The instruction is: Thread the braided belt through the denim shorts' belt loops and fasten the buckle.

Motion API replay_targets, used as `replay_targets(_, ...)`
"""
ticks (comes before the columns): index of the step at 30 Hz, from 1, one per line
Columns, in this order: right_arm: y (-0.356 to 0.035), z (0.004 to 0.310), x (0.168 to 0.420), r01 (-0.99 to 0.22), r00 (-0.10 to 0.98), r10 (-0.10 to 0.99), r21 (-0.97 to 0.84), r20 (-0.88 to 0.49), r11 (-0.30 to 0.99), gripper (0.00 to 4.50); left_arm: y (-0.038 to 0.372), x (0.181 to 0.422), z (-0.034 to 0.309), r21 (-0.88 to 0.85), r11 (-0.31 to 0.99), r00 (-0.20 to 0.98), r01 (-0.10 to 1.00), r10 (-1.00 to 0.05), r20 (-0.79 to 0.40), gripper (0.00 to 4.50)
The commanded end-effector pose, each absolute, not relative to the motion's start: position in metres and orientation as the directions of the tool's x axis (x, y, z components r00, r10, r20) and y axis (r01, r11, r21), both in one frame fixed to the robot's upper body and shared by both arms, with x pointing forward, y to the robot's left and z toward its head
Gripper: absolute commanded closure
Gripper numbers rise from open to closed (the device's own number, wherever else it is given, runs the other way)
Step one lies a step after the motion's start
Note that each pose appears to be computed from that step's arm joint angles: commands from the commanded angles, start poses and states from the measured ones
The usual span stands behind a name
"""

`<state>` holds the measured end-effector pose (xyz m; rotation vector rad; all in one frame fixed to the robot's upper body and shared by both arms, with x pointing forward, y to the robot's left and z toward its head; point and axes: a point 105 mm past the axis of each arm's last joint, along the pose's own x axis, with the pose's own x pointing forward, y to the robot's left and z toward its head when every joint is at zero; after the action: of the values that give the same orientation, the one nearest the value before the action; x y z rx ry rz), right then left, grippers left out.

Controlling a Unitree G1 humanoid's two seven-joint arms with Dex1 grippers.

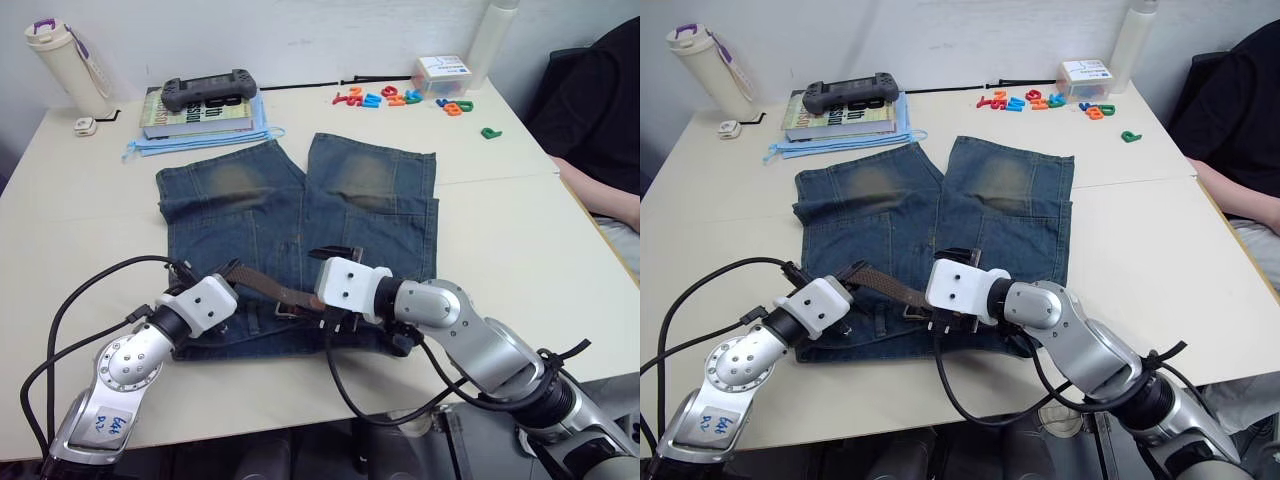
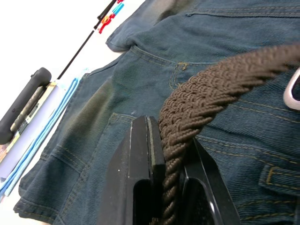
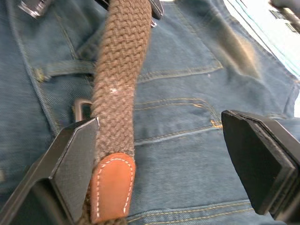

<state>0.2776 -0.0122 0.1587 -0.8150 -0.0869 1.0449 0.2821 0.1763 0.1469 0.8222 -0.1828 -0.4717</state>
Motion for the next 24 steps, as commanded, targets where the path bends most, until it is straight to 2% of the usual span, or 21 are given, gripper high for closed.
replay_targets(1, -0.009, 0.163, 0.273, -0.711, 0.528, 0.803, -0.661, -0.277, 0.239, 0.0, 0.178, 0.282, 0.165, 0.757, 0.59, 0.885, 0.281, -0.465, 0.034, 4.44)
replay_targets(7, -0.007, 0.159, 0.268, -0.73, 0.501, 0.812, -0.65, -0.3, 0.211, 0.0, 0.184, 0.286, 0.166, 0.744, 0.613, 0.899, 0.266, -0.436, 0.038, 4.44)
replay_targets(15, -0.012, 0.153, 0.278, -0.703, 0.565, 0.766, -0.664, -0.307, 0.253, 0.0, 0.179, 0.283, 0.169, 0.731, 0.621, 0.885, 0.282, -0.463, 0.052, 4.44)
replay_targets(18, -0.013, 0.152, 0.281, -0.697, 0.58, 0.754, -0.666, -0.307, 0.265, 0.84, 0.178, 0.282, 0.17, 0.729, 0.623, 0.882, 0.284, -0.468, 0.057, 4.5)
replay_targets(24, -0.01, 0.151, 0.284, -0.686, 0.595, 0.748, -0.671, -0.296, 0.281, 3.7, 0.176, 0.28, 0.17, 0.726, 0.622, 0.875, 0.293, -0.481, 0.059, 4.5)
